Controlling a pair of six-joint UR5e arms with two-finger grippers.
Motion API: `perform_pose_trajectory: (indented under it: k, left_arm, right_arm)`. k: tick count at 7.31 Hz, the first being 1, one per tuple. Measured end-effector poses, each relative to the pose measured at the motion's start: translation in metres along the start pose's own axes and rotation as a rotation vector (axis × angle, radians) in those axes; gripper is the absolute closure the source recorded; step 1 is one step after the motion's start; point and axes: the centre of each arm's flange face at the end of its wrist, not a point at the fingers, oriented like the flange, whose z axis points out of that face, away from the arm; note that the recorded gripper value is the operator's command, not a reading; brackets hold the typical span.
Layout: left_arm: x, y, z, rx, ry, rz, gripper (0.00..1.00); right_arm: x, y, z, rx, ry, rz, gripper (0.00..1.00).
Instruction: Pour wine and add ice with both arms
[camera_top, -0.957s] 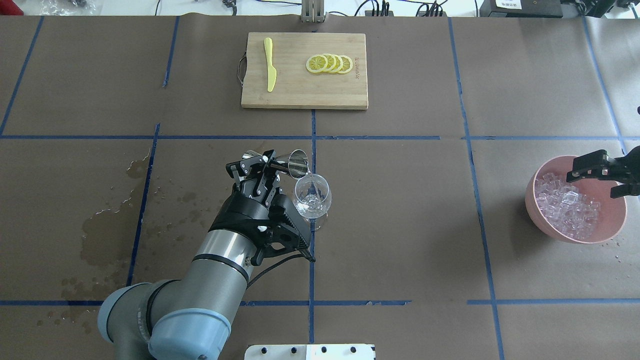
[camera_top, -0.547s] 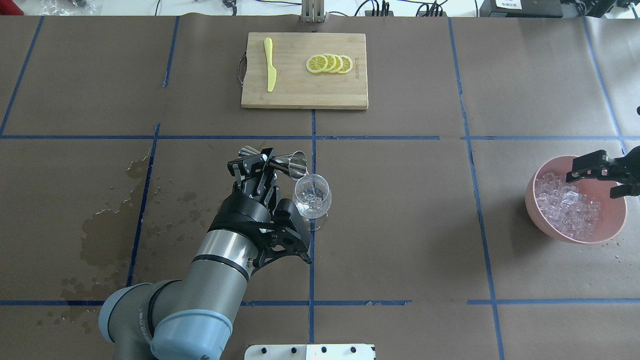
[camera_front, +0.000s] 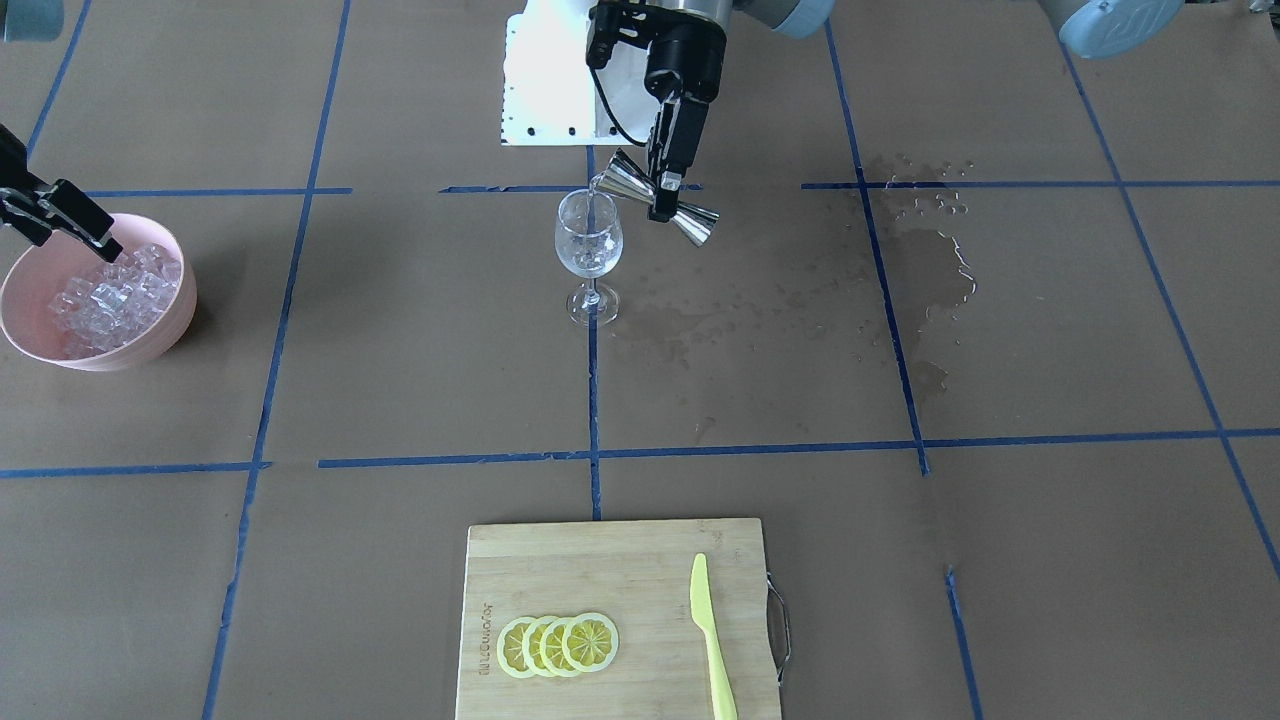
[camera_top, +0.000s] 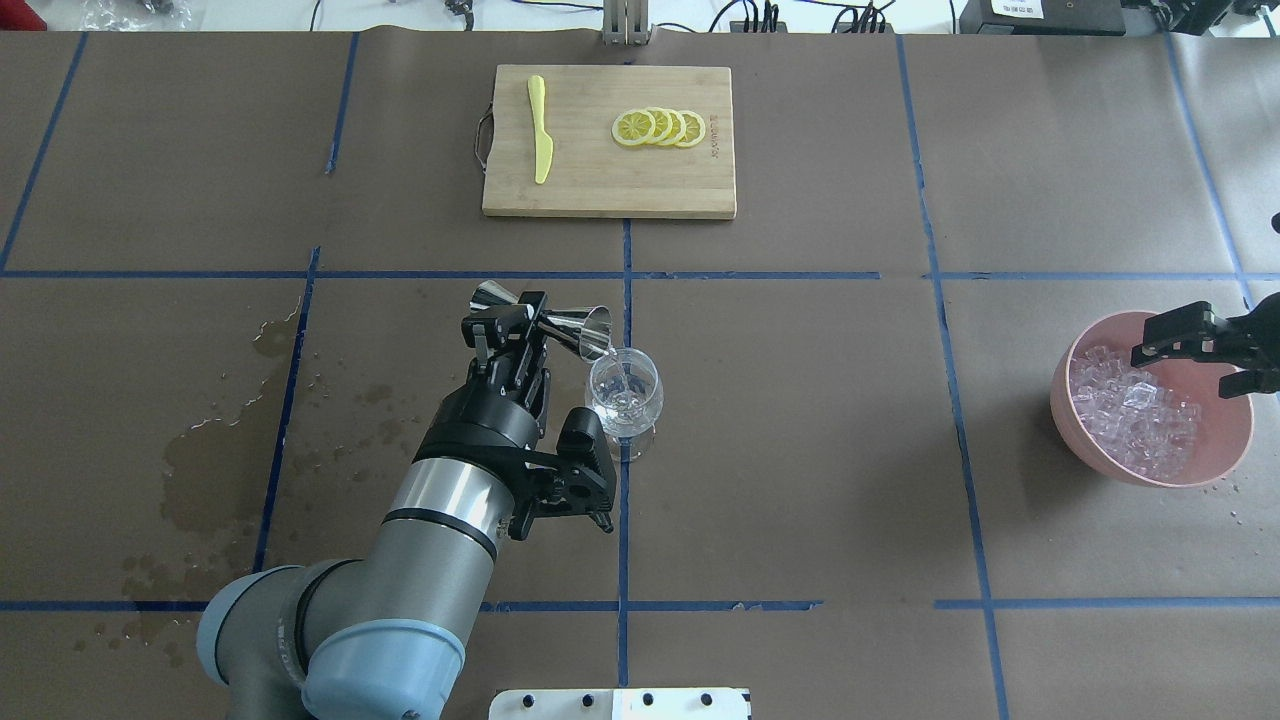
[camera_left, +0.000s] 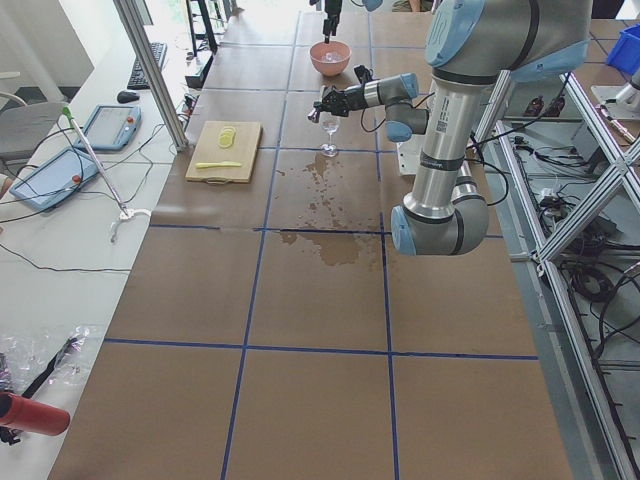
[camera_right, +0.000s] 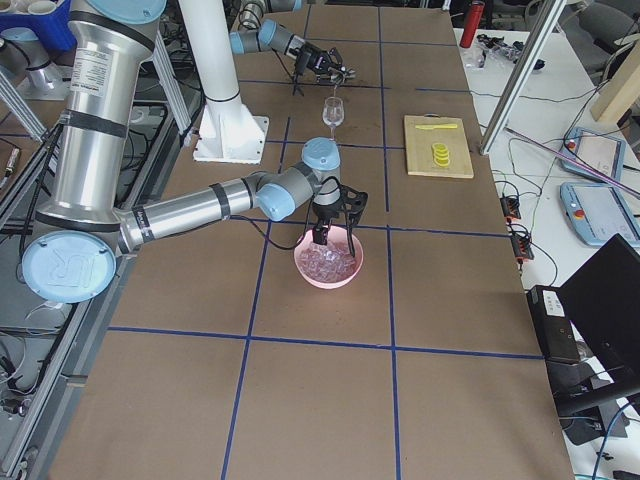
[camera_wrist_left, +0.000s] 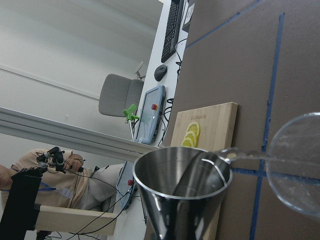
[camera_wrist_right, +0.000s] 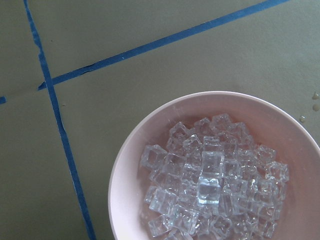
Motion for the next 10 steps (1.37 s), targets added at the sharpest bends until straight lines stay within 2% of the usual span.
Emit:
perform_pose_trajectory:
  k: [3,5,8,10]
  left_arm:
    - [-0.0045,0.0016,0.0006,-0.017,-0.033,0.159,1.00]
    - [-0.0046,0.0020,0.0008,-0.023,-0.042,0.198,1.00]
    - [-0.0046,0.0008,-0.0009,-0.018,-0.043,0.177,1.00]
    - [-0.0026,0.0002,-0.0019,-0.011,-0.040,0.049,1.00]
  right_arm:
    - [-0.0003,0.0001,0.0001,0.000,0.000,-0.001,0.00]
    - [-0.0004,0.0001,0.0000,0.000,-0.001,-0.001,0.00]
    - [-0.0004,0.0002,0.0000,0.000,-0.001,-0.001,0.00]
    - [0.0001,-0.0001,0.0013,0.002,0.003,-0.001,0.00]
